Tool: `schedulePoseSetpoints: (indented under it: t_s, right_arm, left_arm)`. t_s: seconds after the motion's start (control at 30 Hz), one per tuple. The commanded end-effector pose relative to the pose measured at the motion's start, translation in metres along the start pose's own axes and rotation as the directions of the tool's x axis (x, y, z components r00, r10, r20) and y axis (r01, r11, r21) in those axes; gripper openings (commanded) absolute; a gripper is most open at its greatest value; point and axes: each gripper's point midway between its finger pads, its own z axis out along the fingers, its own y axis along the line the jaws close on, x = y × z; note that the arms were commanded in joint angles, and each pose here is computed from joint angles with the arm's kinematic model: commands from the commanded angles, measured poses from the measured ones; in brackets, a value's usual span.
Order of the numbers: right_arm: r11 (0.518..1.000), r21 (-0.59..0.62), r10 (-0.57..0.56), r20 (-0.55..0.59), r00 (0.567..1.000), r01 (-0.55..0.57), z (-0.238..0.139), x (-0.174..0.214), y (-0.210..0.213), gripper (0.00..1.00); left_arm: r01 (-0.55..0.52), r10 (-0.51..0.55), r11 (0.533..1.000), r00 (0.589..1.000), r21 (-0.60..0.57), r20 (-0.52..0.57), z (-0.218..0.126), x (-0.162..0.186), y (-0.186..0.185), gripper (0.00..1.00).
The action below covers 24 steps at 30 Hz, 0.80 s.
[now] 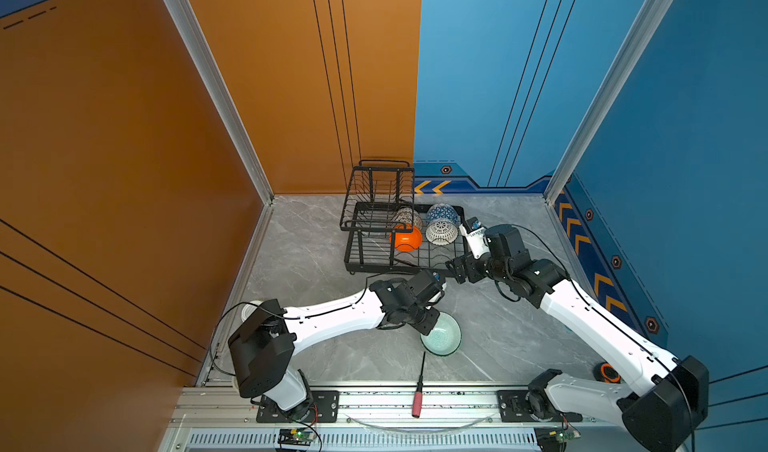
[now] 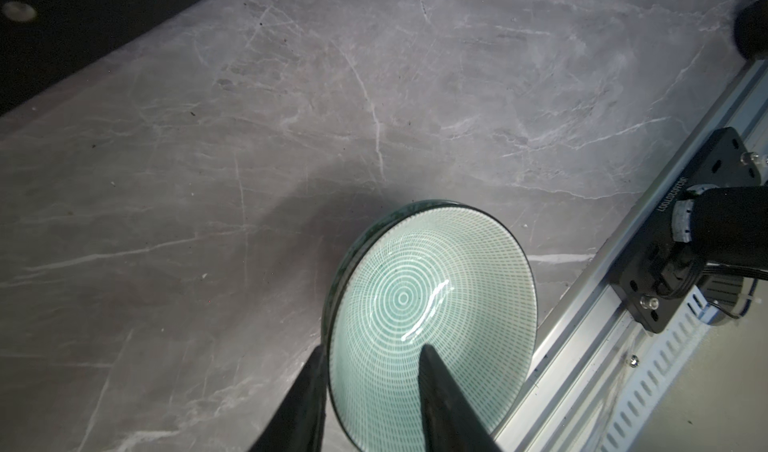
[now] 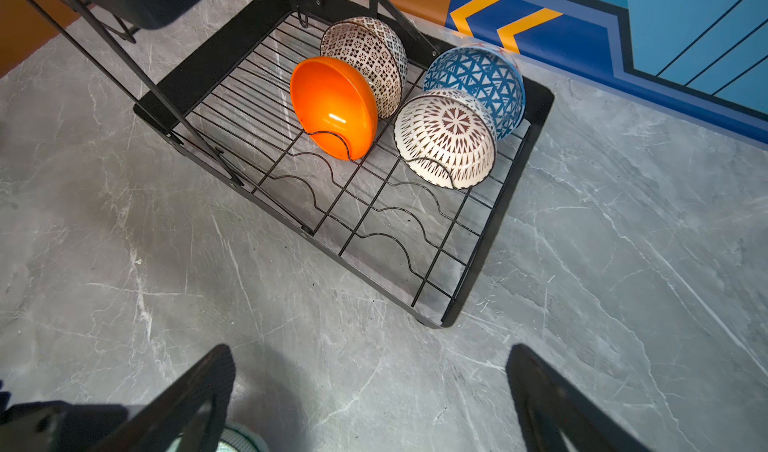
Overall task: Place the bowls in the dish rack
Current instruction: 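Reach the left gripper to the pale green bowl rim, then close the left gripper on the near rim of the pale green bowl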
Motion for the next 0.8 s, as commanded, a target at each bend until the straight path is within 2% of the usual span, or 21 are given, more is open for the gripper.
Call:
schedulePoseSetpoints:
  t_s: [0.0,0.23,0.77]
  right_arm:
    - [1.000,0.001,0.019,-0.010,1.000,-0.019,-0.005,0.004,-0.003,1.00]
    - [1.000,0.007,0.026,-0.014,1.000,-0.026,-0.006,0.009,-0.006,1.00]
    - [0.999,-0.005,0.033,-0.022,0.999,-0.033,-0.006,0.013,-0.006,1.00]
  left_arm:
    - [0.007,-0.009,0.999,0.999,-0.053,-0.034,0.006,0.003,0.004,0.34]
    - [-0.003,-0.005,0.992,0.998,-0.127,-0.059,0.011,0.002,0.012,0.28]
    - [-0.022,0.006,0.981,0.996,-0.192,-0.087,0.016,0.008,0.023,0.27]
